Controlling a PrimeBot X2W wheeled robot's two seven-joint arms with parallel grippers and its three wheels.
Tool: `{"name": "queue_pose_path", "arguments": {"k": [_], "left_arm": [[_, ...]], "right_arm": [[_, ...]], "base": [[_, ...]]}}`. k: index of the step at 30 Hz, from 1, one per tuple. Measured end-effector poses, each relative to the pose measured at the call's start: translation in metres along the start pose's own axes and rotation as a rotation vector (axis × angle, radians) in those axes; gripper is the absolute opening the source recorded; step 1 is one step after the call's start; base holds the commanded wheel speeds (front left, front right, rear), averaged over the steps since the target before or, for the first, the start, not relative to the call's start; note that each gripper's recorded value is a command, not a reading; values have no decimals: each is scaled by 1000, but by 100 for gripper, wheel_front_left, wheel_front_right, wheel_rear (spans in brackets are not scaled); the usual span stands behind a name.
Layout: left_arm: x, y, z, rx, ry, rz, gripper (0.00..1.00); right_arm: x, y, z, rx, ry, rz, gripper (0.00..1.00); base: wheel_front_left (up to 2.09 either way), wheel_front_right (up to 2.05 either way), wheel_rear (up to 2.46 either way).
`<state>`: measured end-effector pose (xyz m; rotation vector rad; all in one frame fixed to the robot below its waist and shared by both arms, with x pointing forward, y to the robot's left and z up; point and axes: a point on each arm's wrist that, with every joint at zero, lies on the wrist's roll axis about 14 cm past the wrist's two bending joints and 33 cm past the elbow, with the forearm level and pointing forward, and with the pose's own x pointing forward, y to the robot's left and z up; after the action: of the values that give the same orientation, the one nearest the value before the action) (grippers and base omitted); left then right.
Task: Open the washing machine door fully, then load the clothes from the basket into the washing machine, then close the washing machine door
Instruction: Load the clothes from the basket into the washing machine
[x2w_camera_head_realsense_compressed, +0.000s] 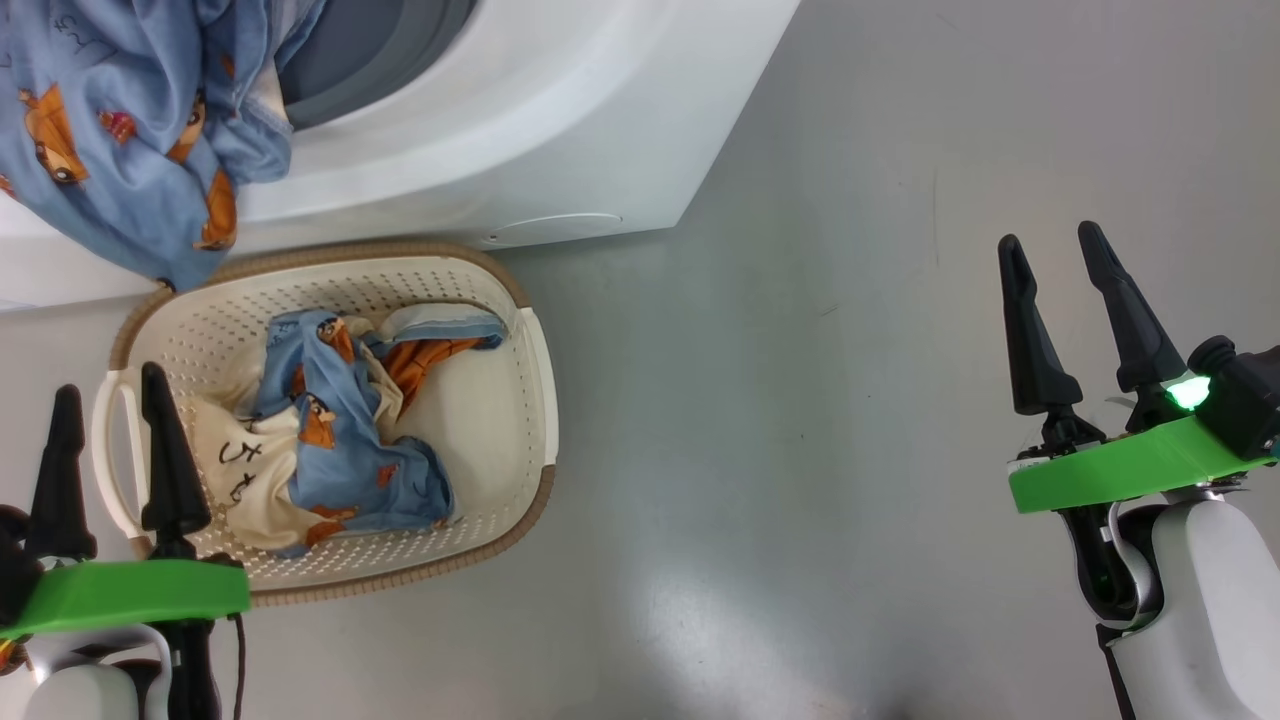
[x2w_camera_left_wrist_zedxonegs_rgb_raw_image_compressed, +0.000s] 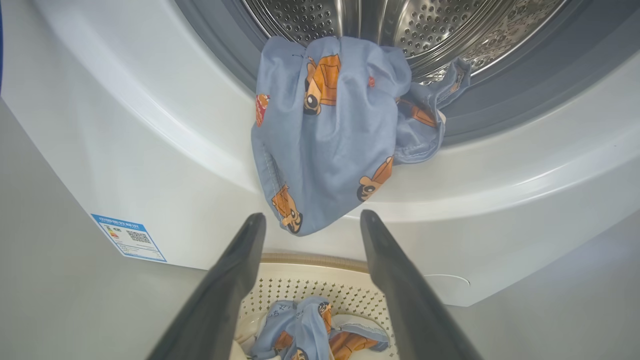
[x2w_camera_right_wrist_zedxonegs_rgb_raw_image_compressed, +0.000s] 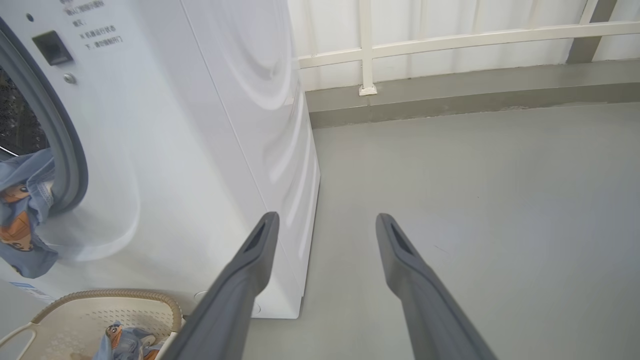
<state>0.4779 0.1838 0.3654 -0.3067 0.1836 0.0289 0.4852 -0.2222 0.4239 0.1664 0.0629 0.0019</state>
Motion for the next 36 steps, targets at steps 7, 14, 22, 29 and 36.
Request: {"name": "queue_pose_path", "arguments": {"k": [7,14,22,29,36], "left_arm": [[0,-2,0,-10,-4,2,100],[1,-2,-1,-10,-3,4,100],[16,-7,4,-2,-19,-20,100],[42,-26,8,-1,-31,-79,100],[66,-37,2,-4,-2,-114,100]], "right_arm": [[0,-1,0,-1,0,-2,100],[0,-1,-1,-1,4,-3,100],[0,-1,-4,0,9,-4,100],[1,-2,-5,1,11,-5,100],[1,-4,-2,-3,4,-11,100]], "base": [[0,0,0],[0,0,0],[0,0,0],[0,0,0],[0,0,0]]}}
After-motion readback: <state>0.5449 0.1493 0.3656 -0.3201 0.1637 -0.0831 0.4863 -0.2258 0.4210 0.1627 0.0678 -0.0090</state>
